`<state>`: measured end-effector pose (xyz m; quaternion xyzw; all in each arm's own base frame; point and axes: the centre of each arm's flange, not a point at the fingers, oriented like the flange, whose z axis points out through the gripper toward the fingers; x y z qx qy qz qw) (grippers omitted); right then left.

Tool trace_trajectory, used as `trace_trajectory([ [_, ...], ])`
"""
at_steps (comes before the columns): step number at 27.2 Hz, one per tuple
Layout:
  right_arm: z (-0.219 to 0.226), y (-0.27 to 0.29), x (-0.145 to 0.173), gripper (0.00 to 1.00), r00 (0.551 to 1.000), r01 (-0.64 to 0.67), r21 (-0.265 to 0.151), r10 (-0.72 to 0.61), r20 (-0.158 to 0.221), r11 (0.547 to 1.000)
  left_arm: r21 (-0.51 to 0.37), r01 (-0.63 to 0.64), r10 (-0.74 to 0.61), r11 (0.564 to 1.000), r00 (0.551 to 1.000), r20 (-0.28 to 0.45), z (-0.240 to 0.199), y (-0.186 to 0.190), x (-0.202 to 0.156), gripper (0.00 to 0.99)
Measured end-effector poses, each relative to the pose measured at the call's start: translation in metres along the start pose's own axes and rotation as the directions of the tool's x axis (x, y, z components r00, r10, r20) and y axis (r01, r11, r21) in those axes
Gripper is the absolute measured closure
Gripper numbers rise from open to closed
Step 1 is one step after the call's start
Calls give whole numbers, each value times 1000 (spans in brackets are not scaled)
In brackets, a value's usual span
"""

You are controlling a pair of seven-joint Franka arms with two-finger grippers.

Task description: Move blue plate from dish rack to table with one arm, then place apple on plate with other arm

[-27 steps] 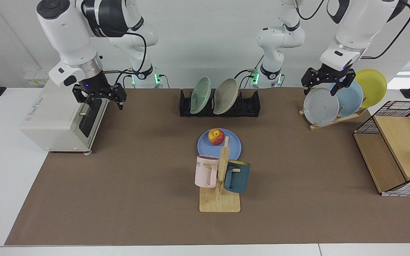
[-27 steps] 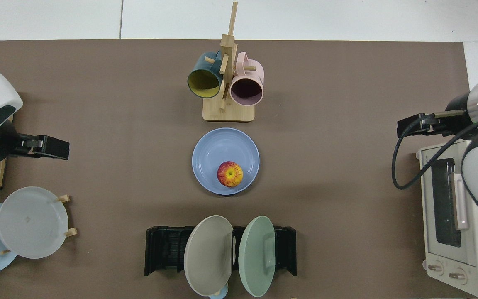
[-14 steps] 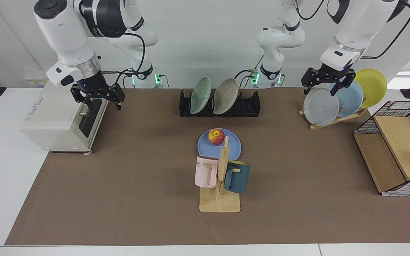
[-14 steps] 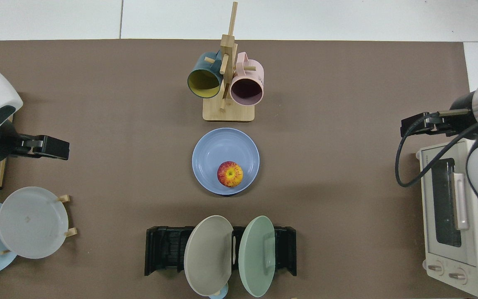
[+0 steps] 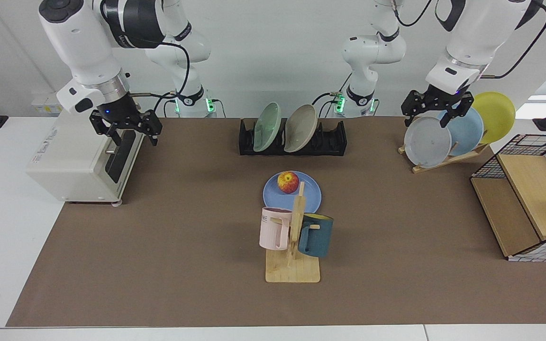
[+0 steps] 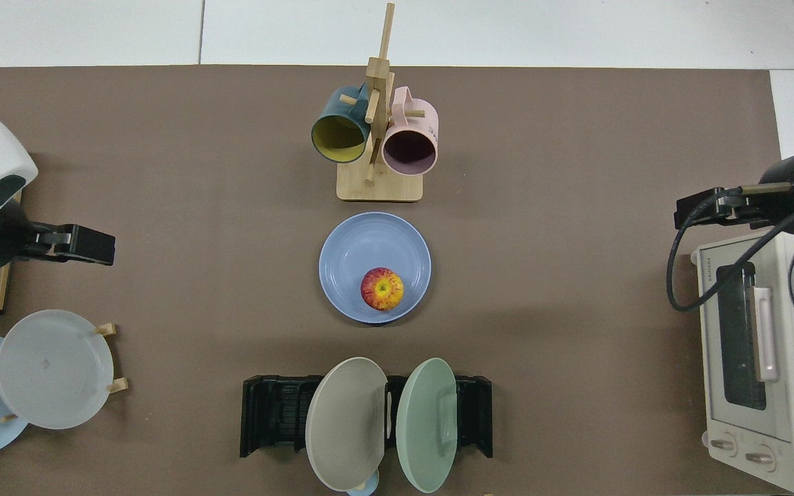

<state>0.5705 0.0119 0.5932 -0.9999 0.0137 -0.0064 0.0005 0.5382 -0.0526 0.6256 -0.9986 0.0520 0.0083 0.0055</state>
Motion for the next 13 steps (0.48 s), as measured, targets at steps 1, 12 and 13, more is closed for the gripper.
trace_trajectory([
  [1, -1, 0, -1, 0, 1000, 2, 0, -2, 4, 1000, 0, 0, 0, 1000, 1000, 0, 0, 0, 0, 0],
  [12, -2, 13, -7, 0, 1000, 11, 0, -11, 16, 1000, 0, 0, 0, 1000, 1000, 0, 0, 0, 0, 0],
  [13, -2, 13, -7, 0, 1000, 11, 0, -11, 16, 1000, 0, 0, 0, 1000, 1000, 0, 0, 0, 0, 0],
])
